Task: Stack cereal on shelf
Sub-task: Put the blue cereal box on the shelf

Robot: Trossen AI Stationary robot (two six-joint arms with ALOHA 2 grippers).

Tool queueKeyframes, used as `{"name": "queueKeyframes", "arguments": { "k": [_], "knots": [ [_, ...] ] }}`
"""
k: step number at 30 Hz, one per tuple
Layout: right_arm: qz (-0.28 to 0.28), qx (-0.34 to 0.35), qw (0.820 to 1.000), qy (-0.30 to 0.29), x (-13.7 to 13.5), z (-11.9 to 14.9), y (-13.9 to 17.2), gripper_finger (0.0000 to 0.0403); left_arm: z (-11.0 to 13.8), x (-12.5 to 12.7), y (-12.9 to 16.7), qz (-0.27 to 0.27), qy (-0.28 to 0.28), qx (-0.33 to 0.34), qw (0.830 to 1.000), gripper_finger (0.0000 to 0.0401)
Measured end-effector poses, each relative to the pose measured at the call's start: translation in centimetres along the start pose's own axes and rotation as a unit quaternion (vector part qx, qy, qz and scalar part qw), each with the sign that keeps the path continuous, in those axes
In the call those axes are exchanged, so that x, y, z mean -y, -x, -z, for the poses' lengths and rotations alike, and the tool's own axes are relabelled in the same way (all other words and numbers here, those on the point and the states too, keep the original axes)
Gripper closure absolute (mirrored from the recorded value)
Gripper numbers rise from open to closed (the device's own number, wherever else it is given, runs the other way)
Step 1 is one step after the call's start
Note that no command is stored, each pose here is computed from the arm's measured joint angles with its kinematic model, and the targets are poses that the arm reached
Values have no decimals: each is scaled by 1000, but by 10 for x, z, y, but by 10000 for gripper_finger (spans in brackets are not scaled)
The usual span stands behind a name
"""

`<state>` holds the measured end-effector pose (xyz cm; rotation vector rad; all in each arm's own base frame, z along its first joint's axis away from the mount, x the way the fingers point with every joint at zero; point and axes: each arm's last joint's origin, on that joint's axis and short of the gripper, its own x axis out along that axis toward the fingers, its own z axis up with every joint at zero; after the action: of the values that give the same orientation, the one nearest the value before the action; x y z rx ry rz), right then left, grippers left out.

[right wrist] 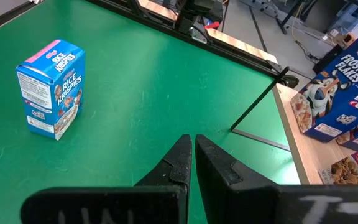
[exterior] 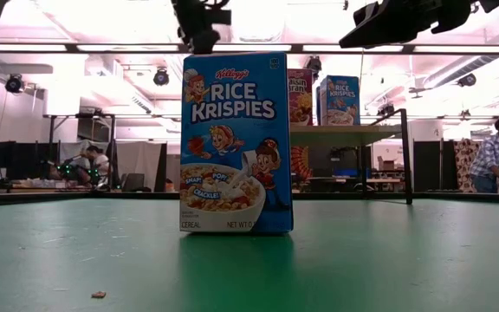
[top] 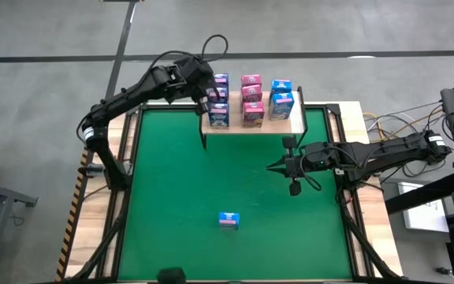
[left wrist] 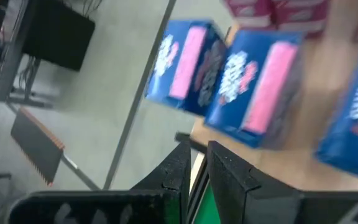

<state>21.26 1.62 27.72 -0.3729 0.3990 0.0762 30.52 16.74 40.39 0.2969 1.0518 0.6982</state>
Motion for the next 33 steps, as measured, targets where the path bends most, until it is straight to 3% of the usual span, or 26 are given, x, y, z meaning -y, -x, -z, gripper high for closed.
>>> {"name": "queueKeyframes", "arguments": {
  "k": [15,18,23,27,33],
  "knots": [
    [0,0,1000,3,0,0,0,390,8,-33,-17,-36,19,3,999,363],
    [0,0,1000,4,0,0,0,390,9,-40,-21,-1,29,25,999,363],
    [0,1,1000,4,0,0,0,390,-3,-44,-23,88,47,134,986,363],
    [1,4,1000,3,0,-1,0,390,-11,-44,-30,90,52,168,980,363],
    [1,4,1000,3,0,-1,0,390,-13,-38,-51,98,47,148,983,363]
  ]
}}
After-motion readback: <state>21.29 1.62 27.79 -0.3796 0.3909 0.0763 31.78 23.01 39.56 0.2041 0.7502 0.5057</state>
